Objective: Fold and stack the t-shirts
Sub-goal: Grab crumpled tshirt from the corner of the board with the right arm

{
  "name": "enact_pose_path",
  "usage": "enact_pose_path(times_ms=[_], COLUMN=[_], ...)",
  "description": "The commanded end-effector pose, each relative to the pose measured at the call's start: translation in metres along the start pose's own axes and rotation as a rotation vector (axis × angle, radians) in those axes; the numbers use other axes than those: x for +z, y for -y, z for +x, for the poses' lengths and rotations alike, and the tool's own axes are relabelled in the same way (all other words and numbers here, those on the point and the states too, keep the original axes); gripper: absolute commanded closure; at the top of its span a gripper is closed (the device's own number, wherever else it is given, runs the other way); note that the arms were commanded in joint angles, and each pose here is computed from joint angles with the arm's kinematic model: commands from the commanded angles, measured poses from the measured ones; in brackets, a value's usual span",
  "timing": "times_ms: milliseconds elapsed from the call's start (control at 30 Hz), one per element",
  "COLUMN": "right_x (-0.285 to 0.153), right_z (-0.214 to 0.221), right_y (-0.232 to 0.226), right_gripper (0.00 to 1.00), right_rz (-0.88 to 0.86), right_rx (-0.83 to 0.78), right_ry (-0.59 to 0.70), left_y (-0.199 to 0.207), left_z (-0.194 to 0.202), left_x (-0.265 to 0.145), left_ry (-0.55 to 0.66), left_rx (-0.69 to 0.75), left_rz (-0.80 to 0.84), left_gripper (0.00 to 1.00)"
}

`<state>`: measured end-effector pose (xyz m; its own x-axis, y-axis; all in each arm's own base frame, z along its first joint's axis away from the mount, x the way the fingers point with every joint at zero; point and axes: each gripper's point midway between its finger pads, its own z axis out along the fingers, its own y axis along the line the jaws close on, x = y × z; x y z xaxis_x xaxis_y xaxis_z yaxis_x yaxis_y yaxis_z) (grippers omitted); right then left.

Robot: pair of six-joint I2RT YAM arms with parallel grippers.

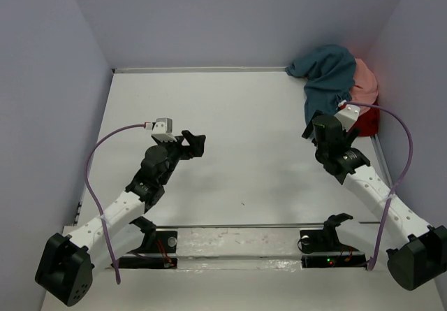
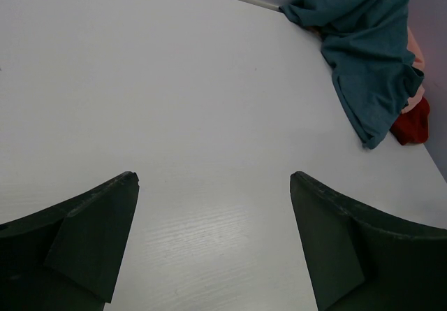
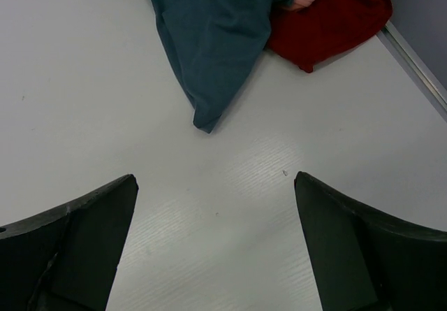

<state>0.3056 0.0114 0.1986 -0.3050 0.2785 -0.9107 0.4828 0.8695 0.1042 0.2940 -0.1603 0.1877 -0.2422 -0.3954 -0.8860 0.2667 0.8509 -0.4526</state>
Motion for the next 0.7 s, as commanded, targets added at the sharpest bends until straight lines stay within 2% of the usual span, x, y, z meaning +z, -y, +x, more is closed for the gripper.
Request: enact_pose_path(times_ms=[0,233,333,467,533,667], right_x=[-0.007,-0.012,-0.008,0.015,0.027,0.063], right_z=[-0.014,-0.021,-0.038,-0.046,-0.048,-0.066], right_y=[-0.002,-0.025,-0.029,-0.03,-0.037,-0.022], right_gripper=[0.0,0.0,0.0,0.0,0.0,0.01], right_rz=[-0.029,-0.167,-0.141,-0.035,-0.093,-0.031], right_rx=[0.038,-0.047,-0.082,-0.087,-0.038,0.011], right_ry=[0.037,0.036,0.061,0.025,-0.027,-0.049], left_y=[0.014,0.012,0.014,0.017,0.017,0.014], left_z=[-0.031,-0.031,-0.03,-0.03,-0.03,-0.032], left_x=[0.001,0.001,0.002,0.002,0.001,-0.002], left_ry=[0.088,0.087,0.084,0.079,0.08,0.093], left_rx=[-0.009,-0.007,-0.013,-0.015,-0.016,-0.021], left_rz=[0.029,0.021,0.027,0.04,0.042,0.036], left_gripper=[0.01,0.01,0.01,0.01,0.01,0.01])
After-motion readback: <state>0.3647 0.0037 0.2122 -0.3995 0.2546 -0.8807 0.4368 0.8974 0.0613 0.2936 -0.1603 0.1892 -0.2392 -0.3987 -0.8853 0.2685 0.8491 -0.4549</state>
